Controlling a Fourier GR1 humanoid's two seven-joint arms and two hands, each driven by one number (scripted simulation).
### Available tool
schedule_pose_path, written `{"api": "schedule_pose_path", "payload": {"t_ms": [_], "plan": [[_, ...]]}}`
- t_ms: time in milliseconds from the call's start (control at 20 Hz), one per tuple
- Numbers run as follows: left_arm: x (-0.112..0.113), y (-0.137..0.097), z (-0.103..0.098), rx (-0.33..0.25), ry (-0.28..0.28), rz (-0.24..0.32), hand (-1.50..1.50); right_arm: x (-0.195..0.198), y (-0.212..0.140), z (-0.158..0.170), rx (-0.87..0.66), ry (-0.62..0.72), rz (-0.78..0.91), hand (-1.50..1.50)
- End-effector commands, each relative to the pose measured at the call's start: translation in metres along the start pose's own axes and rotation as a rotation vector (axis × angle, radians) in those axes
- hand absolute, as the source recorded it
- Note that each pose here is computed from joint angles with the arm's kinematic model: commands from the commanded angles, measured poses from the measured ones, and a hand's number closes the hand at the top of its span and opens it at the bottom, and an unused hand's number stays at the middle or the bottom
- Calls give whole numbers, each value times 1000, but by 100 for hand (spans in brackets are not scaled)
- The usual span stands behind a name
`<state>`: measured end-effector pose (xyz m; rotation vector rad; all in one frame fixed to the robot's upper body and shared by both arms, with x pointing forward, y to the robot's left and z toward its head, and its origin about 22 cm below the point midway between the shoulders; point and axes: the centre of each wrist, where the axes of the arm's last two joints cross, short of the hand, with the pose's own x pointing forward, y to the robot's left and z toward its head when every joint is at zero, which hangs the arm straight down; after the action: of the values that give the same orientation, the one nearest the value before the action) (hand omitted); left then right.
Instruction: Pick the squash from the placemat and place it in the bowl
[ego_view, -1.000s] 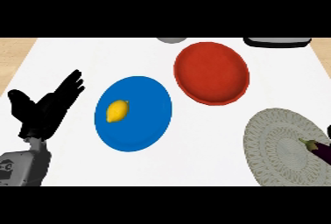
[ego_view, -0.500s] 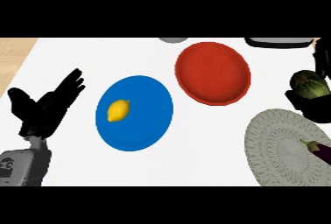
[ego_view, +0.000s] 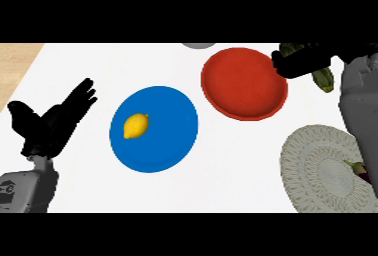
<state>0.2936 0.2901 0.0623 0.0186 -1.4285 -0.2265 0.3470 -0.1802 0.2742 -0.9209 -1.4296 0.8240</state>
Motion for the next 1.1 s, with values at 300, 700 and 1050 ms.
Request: {"api": "schedule_pose_path", "payload": {"t_ms": [300, 700, 1050], "plan": [[-2, -9, 2, -6, -1, -5, 0, -36, 60, -82, -4, 92, -40, 150], [10, -12, -11, -40, -28, -18, 0, -31, 93, -114, 84, 49, -109, 150], [19, -18, -13, -52, -42, 1, 0, -72, 129, -113, 138, 226, -439, -150]]}}
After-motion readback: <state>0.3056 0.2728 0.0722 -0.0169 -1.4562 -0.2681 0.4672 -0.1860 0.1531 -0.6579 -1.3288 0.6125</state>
